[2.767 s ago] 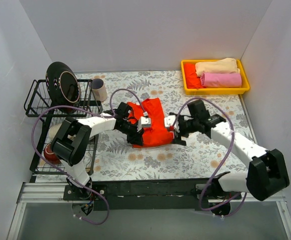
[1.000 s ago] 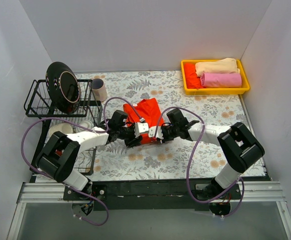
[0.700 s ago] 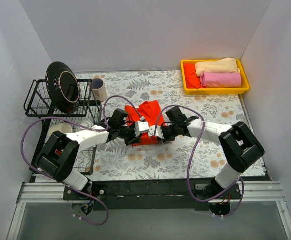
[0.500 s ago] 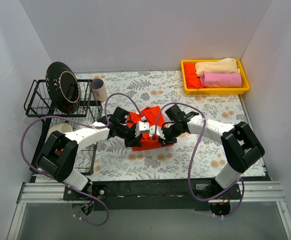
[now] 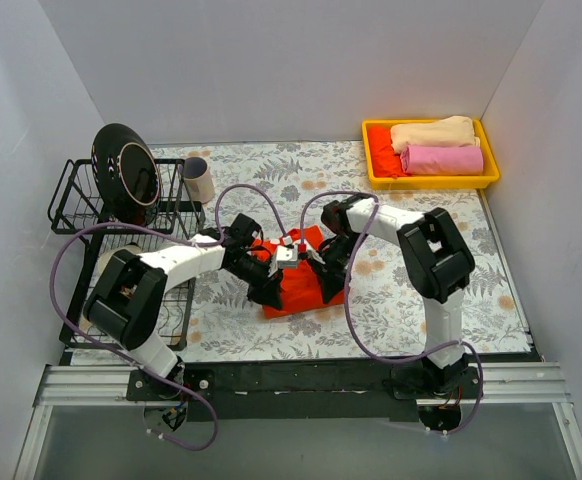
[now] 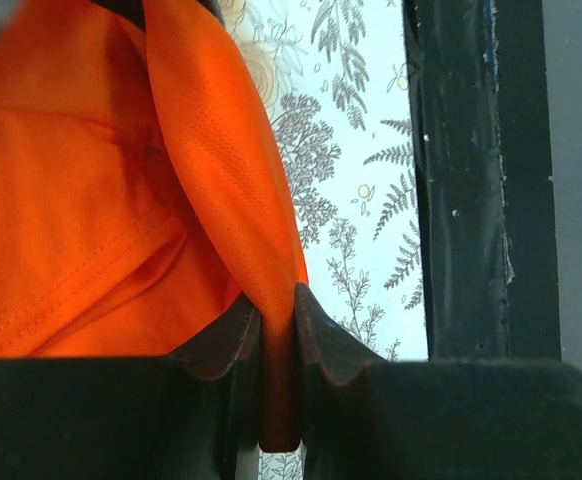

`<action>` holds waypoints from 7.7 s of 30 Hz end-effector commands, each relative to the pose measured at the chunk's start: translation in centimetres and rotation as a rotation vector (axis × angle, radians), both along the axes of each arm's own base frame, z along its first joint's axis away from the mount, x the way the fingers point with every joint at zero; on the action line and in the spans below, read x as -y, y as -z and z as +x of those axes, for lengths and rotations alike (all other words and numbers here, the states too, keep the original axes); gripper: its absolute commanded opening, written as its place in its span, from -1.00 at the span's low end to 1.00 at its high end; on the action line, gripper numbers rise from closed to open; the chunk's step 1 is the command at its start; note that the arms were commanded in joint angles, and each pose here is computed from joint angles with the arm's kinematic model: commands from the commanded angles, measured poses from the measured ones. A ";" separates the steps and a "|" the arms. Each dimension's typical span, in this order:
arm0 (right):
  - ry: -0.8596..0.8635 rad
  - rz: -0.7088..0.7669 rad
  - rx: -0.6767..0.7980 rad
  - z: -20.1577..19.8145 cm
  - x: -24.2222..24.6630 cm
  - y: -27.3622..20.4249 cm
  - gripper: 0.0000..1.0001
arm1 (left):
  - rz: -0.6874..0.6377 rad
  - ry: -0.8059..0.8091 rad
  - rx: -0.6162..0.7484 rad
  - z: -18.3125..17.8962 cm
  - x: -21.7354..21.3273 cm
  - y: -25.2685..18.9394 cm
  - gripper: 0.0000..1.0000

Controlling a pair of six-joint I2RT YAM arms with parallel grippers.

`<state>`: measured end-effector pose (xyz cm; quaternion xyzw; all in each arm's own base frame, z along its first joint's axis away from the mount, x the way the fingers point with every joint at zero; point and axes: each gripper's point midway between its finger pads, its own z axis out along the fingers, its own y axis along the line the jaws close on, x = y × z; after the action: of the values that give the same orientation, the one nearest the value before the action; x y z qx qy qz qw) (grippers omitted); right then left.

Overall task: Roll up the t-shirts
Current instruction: Roll the T-shirt to the center of the board.

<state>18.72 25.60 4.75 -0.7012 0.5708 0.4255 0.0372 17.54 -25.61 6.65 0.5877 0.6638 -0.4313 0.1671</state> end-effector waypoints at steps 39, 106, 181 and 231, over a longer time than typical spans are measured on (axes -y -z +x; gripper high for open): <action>0.220 -0.405 -0.382 4.4 -1.8 10.5 -0.85 | -0.053 -0.468 0.000 0.5 2.9 -14.9 0.96; 0.437 -0.097 0.030 15.0 1.9 -5.8 0.97 | 0.111 0.014 0.385 1.4 -1.6 5.7 -1.00; 0.224 0.114 0.700 3.8 -0.4 0.9 -0.69 | 0.060 -0.192 0.386 7.2 -0.4 2.6 -0.70; 0.282 -0.393 -0.504 2.3 1.5 8.8 -0.77 | 0.037 -0.103 0.511 4.7 -2.9 -4.8 0.96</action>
<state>19.46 26.42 2.46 -0.4252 0.7071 0.5360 -0.1788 22.63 -21.11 8.73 0.5800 0.7099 -0.3148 0.2461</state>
